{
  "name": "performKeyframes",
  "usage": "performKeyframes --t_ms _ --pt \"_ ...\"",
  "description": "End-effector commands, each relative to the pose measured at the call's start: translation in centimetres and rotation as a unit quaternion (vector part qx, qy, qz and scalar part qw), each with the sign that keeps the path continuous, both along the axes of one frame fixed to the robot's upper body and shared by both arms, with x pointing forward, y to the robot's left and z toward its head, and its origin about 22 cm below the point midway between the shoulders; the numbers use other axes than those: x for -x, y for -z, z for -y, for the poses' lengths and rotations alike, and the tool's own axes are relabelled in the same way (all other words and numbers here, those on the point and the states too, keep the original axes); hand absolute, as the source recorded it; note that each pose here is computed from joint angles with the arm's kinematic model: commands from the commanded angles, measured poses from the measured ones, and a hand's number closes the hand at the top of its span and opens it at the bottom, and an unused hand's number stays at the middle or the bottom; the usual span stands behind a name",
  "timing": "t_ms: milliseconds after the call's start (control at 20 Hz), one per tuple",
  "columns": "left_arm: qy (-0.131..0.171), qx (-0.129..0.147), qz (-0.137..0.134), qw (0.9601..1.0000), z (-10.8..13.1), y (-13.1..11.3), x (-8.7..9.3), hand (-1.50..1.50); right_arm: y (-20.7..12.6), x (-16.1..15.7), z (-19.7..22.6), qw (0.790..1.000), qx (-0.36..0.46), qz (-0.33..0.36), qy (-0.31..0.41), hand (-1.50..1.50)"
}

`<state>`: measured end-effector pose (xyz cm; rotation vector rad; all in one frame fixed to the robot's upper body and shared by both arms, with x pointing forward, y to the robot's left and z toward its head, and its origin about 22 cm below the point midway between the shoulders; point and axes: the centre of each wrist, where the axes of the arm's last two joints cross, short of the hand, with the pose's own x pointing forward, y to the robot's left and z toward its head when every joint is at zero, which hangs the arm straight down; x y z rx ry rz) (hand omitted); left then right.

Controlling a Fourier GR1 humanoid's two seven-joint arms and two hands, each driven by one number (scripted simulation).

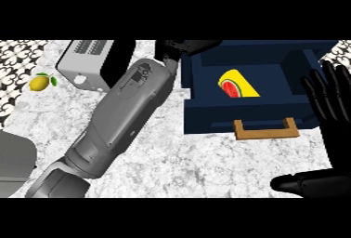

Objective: Pick up the cup, place it into the drawer and close the drawer

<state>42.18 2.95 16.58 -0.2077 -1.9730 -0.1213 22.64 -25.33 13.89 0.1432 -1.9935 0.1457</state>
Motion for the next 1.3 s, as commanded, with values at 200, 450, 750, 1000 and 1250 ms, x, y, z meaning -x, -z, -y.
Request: performKeyframes --t_ms 200,450,750,1000,1250 --pt "0.001 -0.045 -0.026 0.9986 0.3 4.1 -0.2 1.50 0.3 -1.0 0.1 1.000 -0.001 0.008 -0.018 -1.50" --pt "-0.010 -0.071 -0.026 0.9971 1.9 2.1 -0.4 1.50 -0.1 -1.3 -1.6 1.000 0.001 0.002 -0.020 -1.50" --pt "-0.018 -0.125 -0.034 0.9915 1.6 4.2 -0.3 1.50 0.3 -2.1 -1.6 0.999 -0.002 0.017 -0.030 -1.50" --pt "-0.040 -0.158 -0.034 0.9860 1.8 4.0 -0.4 -1.50 -0.1 -0.9 -1.8 0.999 -0.011 0.010 -0.046 -1.50" --pt "-0.029 -0.121 -0.027 0.9918 2.1 3.5 -0.3 -1.50 0.4 -0.6 -1.7 0.999 -0.019 0.013 -0.048 -1.50"
